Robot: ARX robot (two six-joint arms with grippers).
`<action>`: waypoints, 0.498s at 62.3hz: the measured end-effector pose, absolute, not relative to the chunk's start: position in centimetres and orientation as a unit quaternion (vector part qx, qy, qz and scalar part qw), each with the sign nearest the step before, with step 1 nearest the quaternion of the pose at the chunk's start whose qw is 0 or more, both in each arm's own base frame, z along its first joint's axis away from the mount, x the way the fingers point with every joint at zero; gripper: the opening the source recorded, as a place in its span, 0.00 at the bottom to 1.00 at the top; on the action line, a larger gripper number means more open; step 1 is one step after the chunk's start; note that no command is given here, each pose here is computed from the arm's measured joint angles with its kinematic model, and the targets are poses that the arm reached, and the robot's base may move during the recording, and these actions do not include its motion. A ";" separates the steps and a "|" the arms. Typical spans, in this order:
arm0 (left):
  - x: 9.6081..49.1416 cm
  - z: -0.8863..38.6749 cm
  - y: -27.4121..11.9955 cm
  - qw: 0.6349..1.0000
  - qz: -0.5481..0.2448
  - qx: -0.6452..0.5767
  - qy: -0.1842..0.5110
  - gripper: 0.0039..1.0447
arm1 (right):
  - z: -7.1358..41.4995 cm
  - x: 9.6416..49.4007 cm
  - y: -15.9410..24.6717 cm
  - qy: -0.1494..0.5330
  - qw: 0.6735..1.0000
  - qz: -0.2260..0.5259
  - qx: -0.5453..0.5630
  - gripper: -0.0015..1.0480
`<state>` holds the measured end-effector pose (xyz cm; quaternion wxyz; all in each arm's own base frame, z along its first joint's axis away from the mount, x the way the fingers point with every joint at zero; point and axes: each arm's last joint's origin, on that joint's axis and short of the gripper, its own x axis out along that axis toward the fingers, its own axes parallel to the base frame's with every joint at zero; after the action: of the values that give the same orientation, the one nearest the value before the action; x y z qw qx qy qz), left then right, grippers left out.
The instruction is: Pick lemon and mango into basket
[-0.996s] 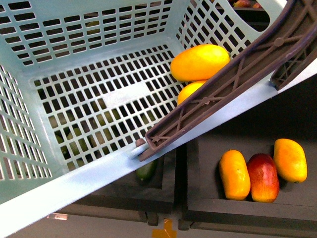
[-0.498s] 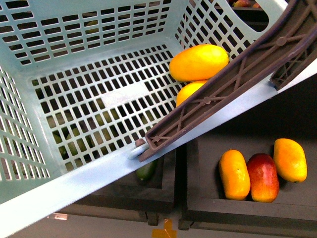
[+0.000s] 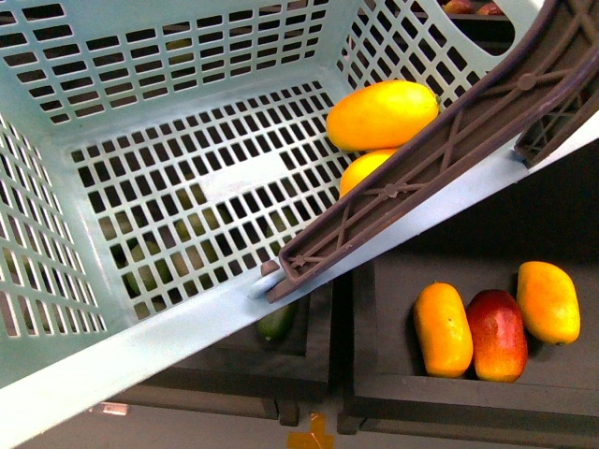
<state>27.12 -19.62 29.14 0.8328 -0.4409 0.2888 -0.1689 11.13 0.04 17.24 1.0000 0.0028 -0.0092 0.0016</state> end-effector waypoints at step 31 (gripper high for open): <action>27.1 29.1 -19.6 0.832 -0.170 -0.442 0.290 0.04 | 16.9 9.7 0.0 -0.006 1.000 0.001 0.002 0.09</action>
<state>27.12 -19.61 29.14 0.8319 -0.4418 0.2898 -0.1698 9.70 0.03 16.91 1.0000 0.0022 -0.0060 0.0008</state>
